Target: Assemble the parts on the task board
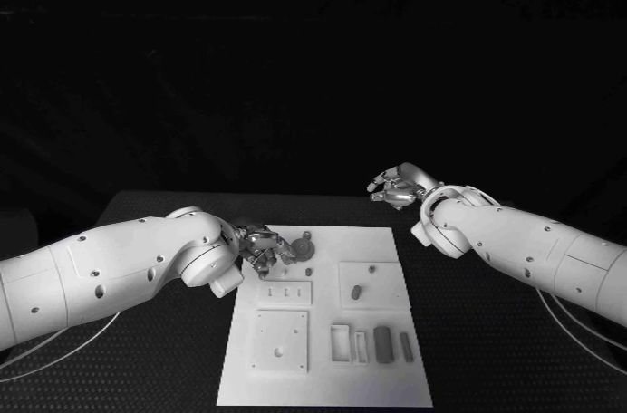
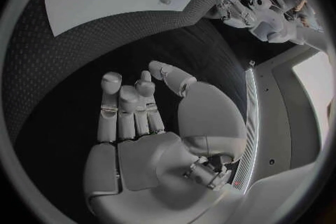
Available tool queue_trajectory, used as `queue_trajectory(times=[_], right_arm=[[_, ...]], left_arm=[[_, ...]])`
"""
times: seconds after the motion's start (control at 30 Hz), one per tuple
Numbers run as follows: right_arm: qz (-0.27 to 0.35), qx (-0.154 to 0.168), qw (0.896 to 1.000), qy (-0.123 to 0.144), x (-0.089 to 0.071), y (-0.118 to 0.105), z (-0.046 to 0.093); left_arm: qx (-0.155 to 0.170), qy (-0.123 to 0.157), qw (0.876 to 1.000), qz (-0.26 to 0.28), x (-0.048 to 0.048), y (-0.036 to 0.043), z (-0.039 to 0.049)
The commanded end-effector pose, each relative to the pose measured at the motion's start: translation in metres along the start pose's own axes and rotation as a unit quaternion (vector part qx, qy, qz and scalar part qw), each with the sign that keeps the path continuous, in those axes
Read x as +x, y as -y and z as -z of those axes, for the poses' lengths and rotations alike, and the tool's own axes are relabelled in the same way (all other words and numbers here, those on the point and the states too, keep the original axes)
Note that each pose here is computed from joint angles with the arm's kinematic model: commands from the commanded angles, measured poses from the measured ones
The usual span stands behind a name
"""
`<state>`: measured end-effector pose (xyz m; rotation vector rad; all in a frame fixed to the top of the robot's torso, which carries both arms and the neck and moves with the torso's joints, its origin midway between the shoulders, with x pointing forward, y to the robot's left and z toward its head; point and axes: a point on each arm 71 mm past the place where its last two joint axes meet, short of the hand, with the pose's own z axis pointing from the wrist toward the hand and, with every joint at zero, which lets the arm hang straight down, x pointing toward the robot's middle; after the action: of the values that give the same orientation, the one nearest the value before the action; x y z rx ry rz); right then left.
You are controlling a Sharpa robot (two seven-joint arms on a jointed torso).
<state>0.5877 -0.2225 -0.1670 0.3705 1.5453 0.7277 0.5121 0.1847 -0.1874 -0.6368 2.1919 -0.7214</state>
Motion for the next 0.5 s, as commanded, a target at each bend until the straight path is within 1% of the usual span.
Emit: queue_trajectory(times=[0.03, 0.07, 0.17, 0.2, 0.33, 0.5], right_arm=[[-0.032, -0.022, 0.999, -0.012, -0.004, 0.001, -0.002], [-0.037, -0.025, 0.999, -0.006, -0.006, 0.002, -0.002], [-0.056, -0.028, 0.998, -0.003, -0.010, 0.005, -0.004], [-0.066, -0.027, 0.997, -0.002, -0.011, 0.006, -0.004], [-0.109, -0.027, 0.994, 0.001, -0.014, 0.008, -0.006], [-0.168, -0.021, 0.985, -0.007, -0.016, 0.012, -0.008]], left_arm=[[-0.026, -0.011, 0.998, -0.054, 0.0026, 0.0020, -0.0014], [-0.030, -0.011, 0.998, -0.057, 0.0030, 0.0031, -0.0017], [-0.036, 0.010, 0.996, -0.078, 0.0033, 0.0046, -0.0020], [-0.039, 0.012, 0.996, -0.082, 0.0038, 0.0048, -0.0023], [-0.048, 0.017, 0.993, -0.104, 0.0081, 0.0028, -0.0036], [-0.056, 0.015, 0.992, -0.115, 0.0142, 0.0014, -0.0046]])
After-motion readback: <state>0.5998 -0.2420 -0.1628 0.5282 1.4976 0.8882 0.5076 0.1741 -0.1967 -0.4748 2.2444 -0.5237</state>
